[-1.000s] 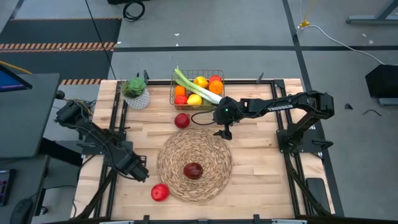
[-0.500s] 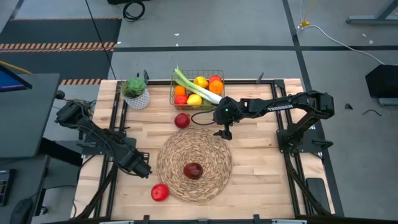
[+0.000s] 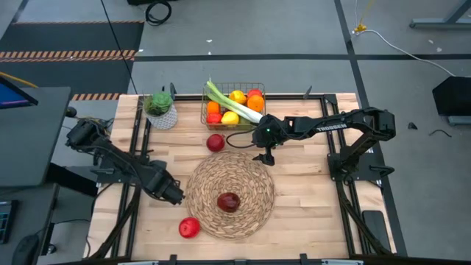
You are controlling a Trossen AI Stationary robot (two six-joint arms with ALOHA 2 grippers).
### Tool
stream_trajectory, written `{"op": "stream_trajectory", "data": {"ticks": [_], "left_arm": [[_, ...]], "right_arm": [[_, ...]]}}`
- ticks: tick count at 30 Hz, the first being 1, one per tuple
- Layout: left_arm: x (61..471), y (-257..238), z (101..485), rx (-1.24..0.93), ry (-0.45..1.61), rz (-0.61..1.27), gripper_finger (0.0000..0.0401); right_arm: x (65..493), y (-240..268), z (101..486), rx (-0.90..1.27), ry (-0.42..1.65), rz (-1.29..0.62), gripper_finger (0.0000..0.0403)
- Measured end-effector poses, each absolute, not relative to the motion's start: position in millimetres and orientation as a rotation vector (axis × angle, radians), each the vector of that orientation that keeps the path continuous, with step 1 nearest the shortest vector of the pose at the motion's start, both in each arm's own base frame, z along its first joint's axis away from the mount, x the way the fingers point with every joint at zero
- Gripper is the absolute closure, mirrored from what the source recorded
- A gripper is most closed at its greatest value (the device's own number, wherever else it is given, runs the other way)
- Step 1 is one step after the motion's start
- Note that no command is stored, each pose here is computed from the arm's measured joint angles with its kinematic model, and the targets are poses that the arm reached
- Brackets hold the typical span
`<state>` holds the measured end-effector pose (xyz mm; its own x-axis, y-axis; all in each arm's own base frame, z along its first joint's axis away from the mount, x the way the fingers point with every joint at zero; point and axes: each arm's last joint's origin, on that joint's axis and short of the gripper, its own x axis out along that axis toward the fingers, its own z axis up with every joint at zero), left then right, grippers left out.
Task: Build produce basket
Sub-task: Put the apple into the wire basket
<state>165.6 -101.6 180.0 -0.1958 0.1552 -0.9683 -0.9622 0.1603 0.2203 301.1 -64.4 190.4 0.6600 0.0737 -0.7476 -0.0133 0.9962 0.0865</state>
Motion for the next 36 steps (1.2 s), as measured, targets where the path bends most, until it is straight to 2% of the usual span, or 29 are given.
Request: {"op": "stream_trajectory", "data": {"ticks": [6, 18, 27, 36], "left_arm": [[185, -101, 197, -0.863, 1.238, 1.175, 0.0158], [221, -78, 258, -0.657, 1.006, 1.051, 0.0157], [248, -29, 320, -0.387, 0.815, 1.029, 0.0157], [267, 47, 335, -0.193, 0.82, 1.008, 0.0154]], "right_arm": [[301, -64, 190, 0.076, 0.849, 0.049, 0.0006], [294, -63, 185, 0.132, 0.949, 0.04, 0.0006], [291, -62, 183, 0.208, 0.98, 0.006, 0.0006], [292, -58, 183, 0.269, 0.988, -0.019, 0.0006]]}}
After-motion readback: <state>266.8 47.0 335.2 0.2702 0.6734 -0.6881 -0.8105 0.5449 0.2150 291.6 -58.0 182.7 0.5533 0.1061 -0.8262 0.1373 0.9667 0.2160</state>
